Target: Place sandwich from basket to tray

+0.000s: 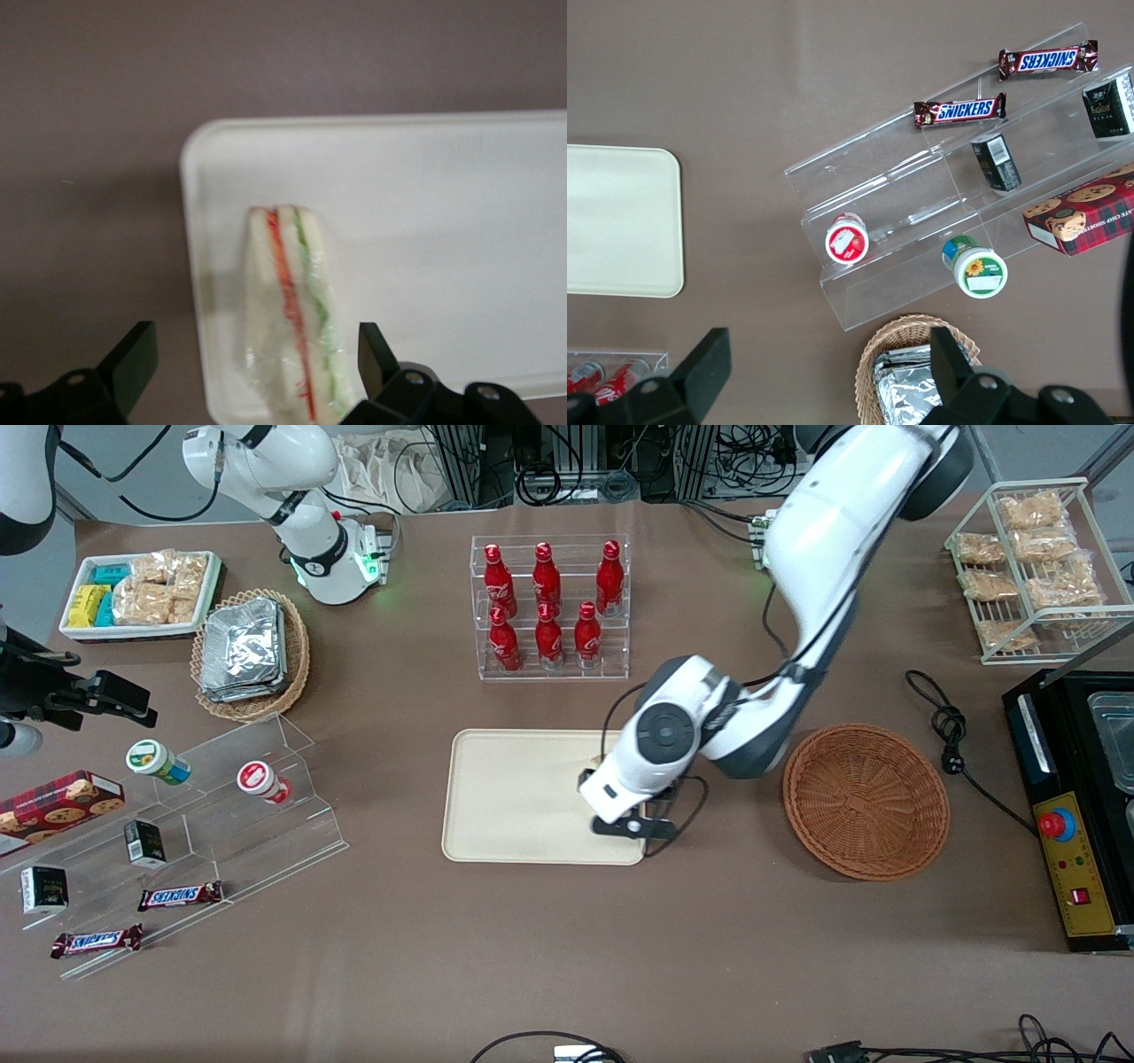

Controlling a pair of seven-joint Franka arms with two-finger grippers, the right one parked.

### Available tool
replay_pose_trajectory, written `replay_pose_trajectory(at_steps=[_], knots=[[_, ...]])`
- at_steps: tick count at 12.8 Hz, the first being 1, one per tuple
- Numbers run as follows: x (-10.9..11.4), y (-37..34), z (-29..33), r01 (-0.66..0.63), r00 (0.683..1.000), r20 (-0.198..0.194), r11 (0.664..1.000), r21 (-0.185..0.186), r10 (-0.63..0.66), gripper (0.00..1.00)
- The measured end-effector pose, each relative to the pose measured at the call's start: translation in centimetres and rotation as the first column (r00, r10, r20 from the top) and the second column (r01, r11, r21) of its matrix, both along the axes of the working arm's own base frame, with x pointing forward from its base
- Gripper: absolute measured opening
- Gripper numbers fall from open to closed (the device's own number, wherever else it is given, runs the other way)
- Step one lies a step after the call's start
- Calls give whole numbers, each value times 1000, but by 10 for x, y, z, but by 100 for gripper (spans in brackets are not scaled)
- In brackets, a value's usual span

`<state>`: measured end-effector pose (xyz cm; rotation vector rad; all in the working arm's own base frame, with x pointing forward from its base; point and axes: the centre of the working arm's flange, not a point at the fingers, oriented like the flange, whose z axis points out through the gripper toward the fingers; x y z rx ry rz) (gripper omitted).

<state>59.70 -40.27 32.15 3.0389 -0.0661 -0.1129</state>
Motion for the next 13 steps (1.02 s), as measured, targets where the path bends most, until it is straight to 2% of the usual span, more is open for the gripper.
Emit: replay_pose_trajectory(at_steps=[2,3,6,7,10,13], knots=[[16,48,53,-54,999,-1,998,37,54,100],[19,73,76,-76,997,-16,995,65,78,100],[12,143,127,-109,986,-109,979,174,129,100],[9,165,142,-110,982,-130,974,200,138,100],[6,237,190,-120,978,-139,968,219,153,100],[6,320,228,-164,975,-112,964,207,190,100]])
